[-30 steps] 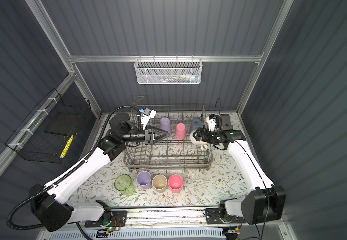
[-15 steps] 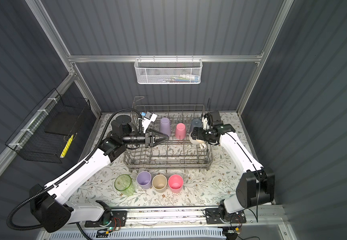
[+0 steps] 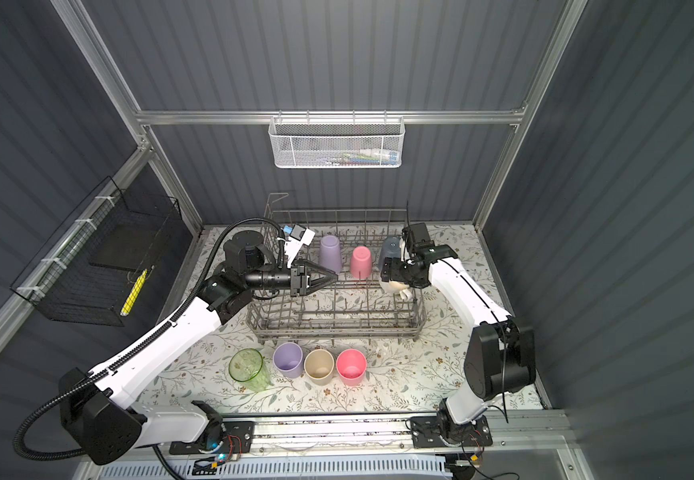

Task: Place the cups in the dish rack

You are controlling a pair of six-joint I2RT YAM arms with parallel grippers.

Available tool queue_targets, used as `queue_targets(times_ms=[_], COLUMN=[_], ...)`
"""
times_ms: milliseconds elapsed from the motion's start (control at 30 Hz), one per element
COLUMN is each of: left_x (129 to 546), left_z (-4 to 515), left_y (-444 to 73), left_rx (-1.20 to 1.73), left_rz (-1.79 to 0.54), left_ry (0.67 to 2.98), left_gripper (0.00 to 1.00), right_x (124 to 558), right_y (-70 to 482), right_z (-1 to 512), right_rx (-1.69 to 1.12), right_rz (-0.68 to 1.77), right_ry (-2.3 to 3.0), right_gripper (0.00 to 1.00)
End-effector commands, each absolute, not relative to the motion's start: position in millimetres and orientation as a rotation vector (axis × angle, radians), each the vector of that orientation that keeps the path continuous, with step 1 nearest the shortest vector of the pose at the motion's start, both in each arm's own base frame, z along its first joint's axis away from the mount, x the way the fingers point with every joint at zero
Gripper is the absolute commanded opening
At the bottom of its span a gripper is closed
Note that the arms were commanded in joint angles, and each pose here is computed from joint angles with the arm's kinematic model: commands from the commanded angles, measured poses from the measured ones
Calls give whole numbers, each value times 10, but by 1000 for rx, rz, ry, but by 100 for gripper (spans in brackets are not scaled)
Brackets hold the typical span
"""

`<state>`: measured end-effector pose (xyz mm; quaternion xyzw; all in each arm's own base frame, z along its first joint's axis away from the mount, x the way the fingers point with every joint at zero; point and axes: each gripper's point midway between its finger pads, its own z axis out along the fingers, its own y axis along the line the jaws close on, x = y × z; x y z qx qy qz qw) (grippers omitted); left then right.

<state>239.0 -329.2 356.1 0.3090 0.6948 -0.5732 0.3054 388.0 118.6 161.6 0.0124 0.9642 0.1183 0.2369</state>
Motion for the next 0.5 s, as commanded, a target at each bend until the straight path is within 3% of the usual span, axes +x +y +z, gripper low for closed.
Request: queue_targets(times_ms=[0, 467], left_x=[2310, 2284], left_z=[3604, 3553], left_y=[-3248, -3224], left_rx=[852, 859], left_rz=[-1504, -1492], left_ry=[1814, 1825], left_gripper=[37, 38], right_x=[4054, 4169], right_y=[1224, 1186], right_z=[1836, 1617], right_rx=[31, 66], right_rz=[314, 195], right_ry=[2560, 2598], right_gripper=[27, 32])
